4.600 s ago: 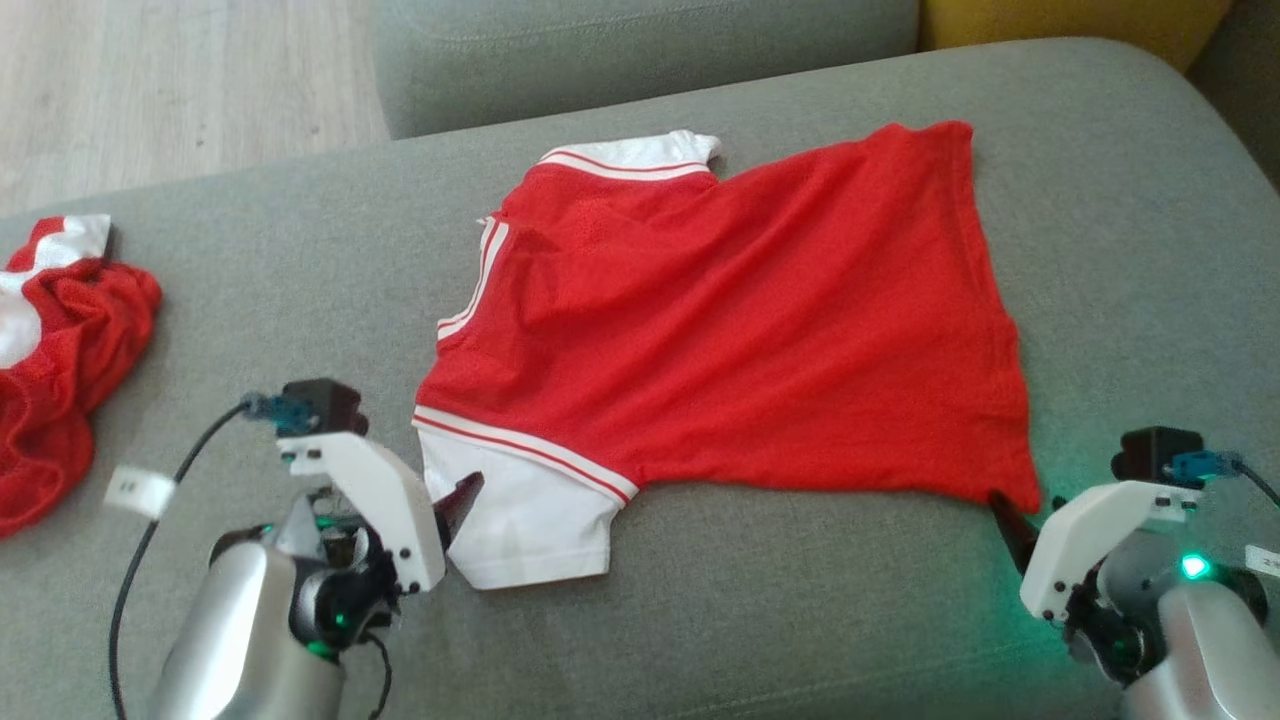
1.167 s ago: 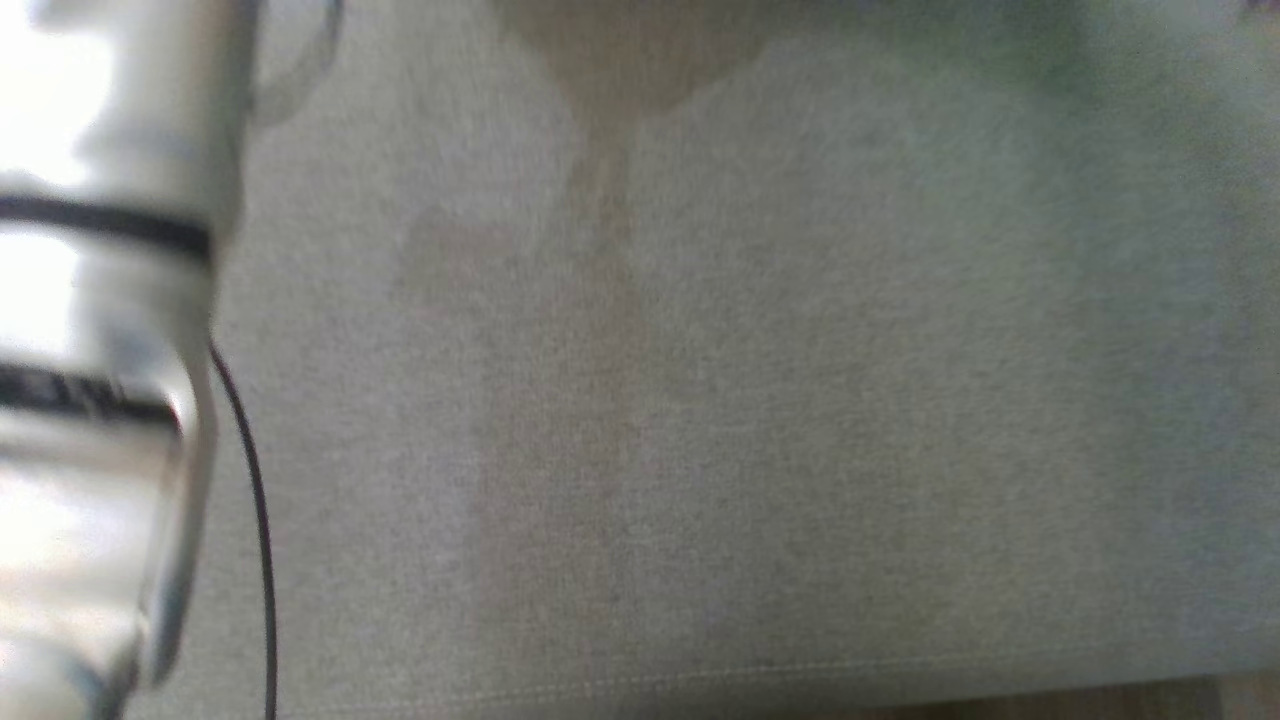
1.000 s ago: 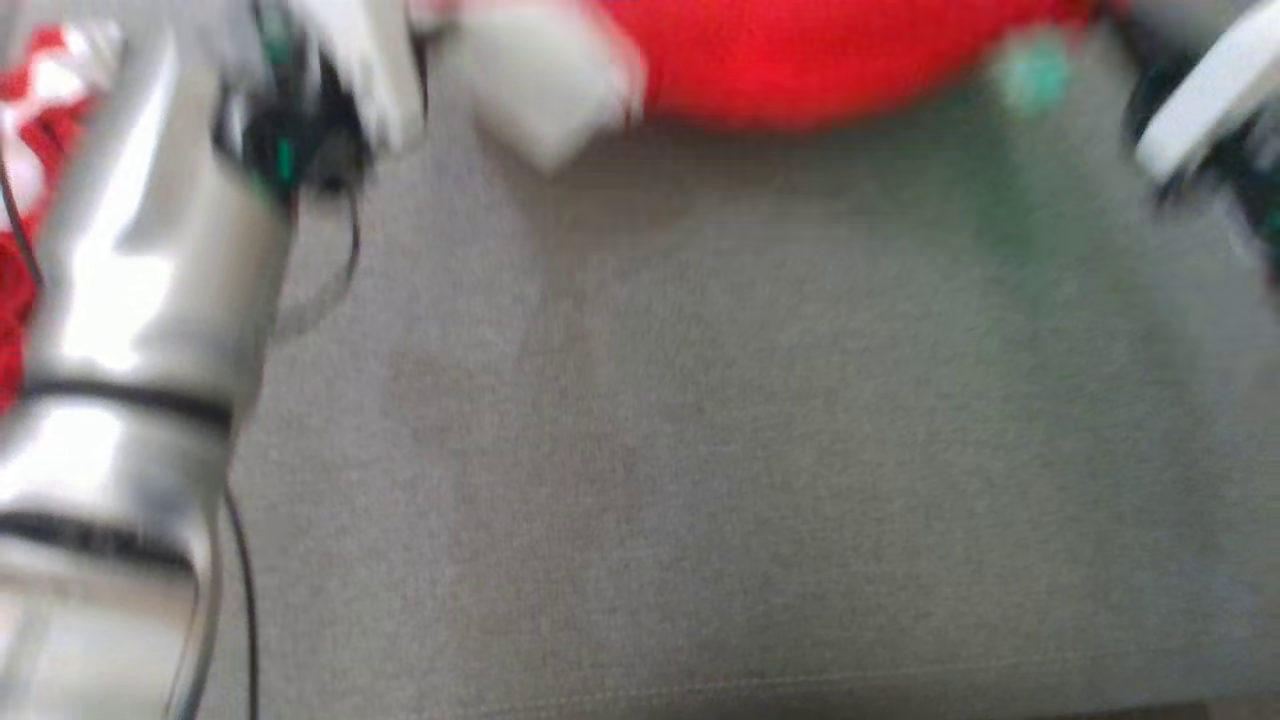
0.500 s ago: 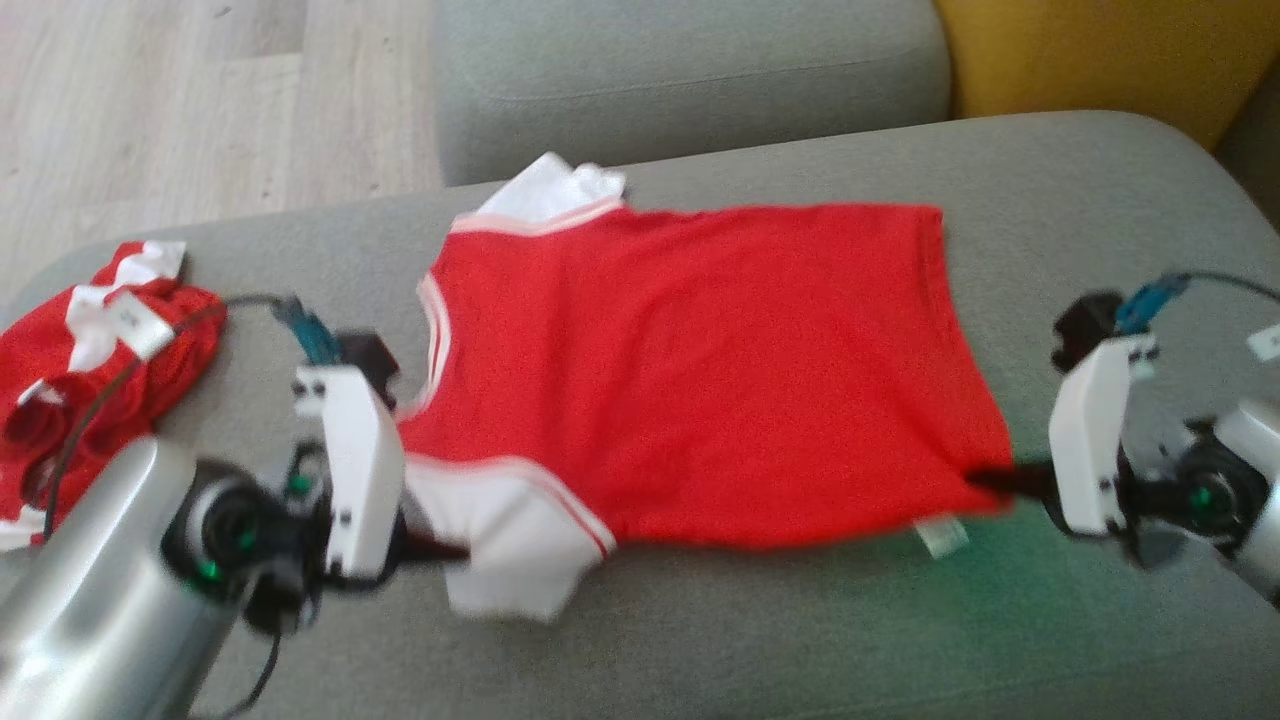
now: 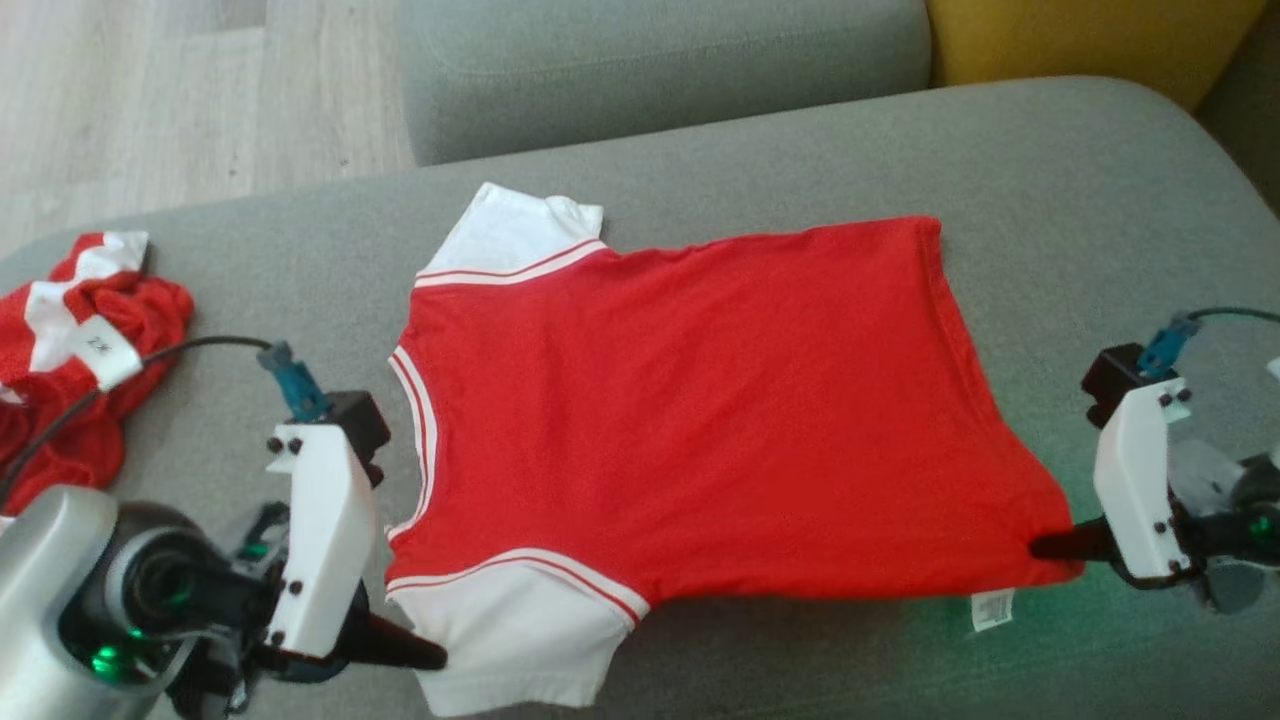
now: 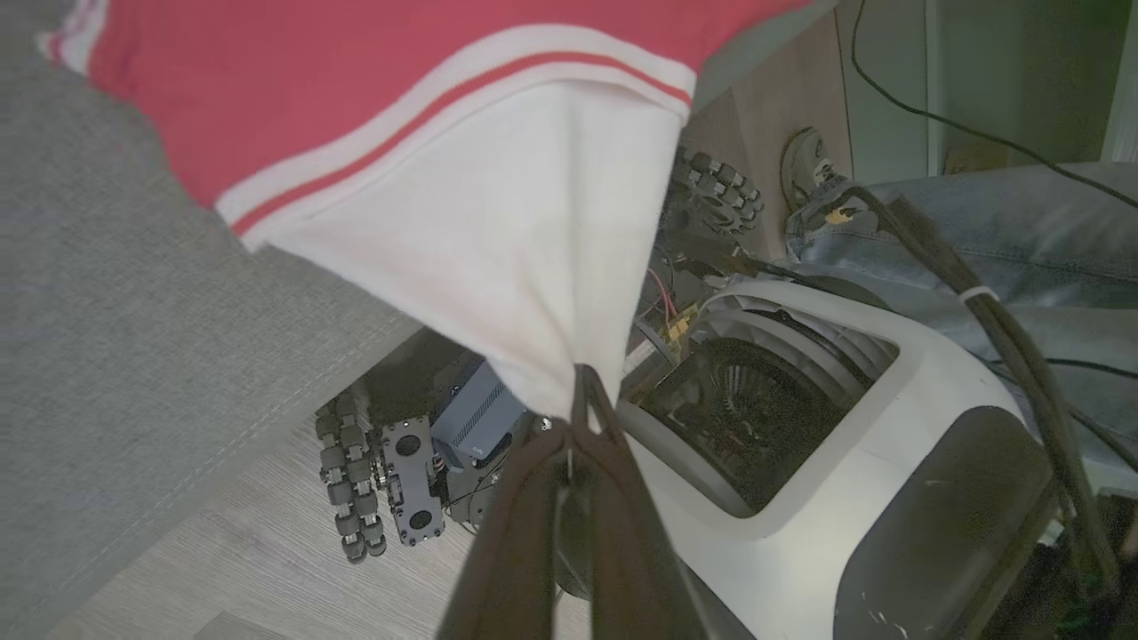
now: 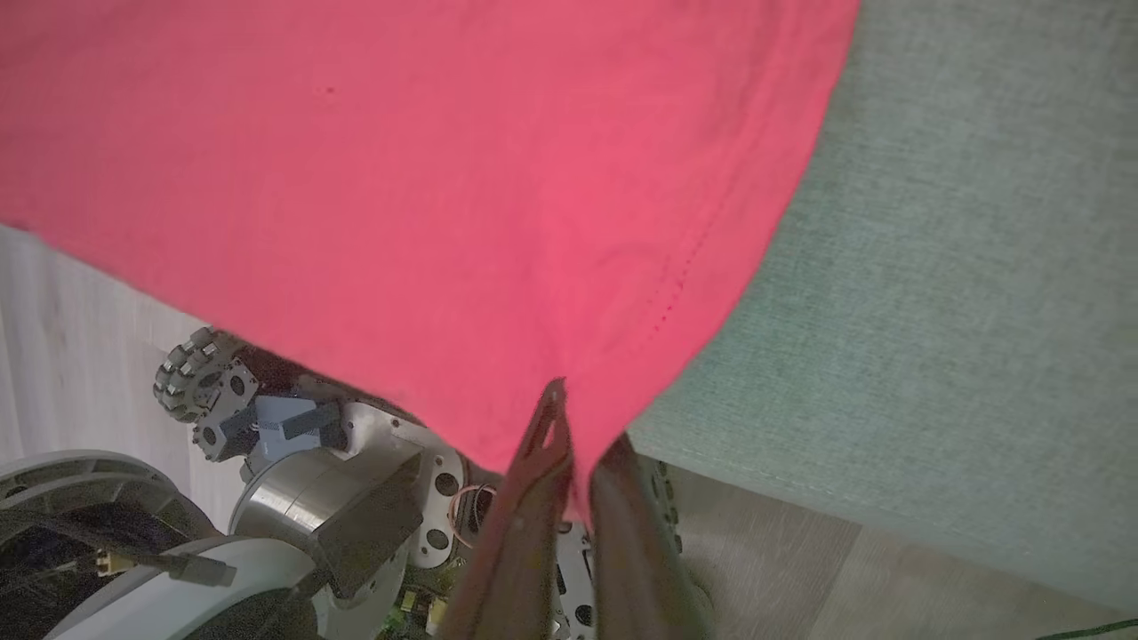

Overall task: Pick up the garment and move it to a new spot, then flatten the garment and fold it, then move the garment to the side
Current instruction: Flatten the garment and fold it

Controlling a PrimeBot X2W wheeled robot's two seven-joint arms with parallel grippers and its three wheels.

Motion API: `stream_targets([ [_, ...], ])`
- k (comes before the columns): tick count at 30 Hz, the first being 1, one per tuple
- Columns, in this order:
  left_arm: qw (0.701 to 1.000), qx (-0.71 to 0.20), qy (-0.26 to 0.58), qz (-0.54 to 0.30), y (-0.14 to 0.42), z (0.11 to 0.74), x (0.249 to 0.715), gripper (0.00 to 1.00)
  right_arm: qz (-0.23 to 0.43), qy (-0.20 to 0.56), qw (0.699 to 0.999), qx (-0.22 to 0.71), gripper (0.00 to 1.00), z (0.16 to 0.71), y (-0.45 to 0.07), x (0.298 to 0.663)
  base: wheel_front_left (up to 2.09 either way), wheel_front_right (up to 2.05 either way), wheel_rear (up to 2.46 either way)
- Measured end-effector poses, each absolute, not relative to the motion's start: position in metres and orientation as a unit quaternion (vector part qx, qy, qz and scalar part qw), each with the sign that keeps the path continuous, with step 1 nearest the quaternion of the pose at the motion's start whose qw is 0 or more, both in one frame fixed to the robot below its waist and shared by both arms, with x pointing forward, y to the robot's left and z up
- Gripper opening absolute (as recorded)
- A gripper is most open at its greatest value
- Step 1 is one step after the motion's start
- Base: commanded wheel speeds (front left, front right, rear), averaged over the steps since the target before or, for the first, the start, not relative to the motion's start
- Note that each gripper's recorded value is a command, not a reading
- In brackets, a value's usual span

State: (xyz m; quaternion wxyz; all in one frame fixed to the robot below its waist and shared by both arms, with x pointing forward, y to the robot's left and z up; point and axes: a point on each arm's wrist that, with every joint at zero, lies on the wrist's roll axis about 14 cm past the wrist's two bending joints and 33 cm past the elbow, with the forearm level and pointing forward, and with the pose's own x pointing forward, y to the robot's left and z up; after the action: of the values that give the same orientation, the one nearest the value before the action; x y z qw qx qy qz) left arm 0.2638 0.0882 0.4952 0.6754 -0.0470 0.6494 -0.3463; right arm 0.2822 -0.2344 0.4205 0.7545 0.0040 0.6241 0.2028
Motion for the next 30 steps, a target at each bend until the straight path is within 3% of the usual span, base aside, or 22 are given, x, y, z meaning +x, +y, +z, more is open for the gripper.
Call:
stream_targets([
  [7,0.651,-0.055,0.666,-0.359,0.084,0.495,0.261,0.00,0.191,0.628,0.755,0.007,0.00,0.416,-0.241,0.290,0.00,0.00,0.00],
  [13,0.642,-0.064,0.673,-0.361,0.079,0.490,0.274,0.00,0.184,0.604,0.775,0.025,0.00,0.430,-0.243,0.319,0.00,0.00,0.00],
  [19,0.679,-0.084,0.647,-0.336,0.067,0.492,0.338,0.00,0.174,0.593,0.782,0.083,0.00,0.431,-0.236,0.346,0.00,0.00,0.00],
  [30,0.711,-0.093,0.638,-0.280,0.066,0.459,0.408,0.00,0.126,0.601,0.772,0.165,0.00,0.407,-0.242,0.365,0.00,0.00,0.00],
])
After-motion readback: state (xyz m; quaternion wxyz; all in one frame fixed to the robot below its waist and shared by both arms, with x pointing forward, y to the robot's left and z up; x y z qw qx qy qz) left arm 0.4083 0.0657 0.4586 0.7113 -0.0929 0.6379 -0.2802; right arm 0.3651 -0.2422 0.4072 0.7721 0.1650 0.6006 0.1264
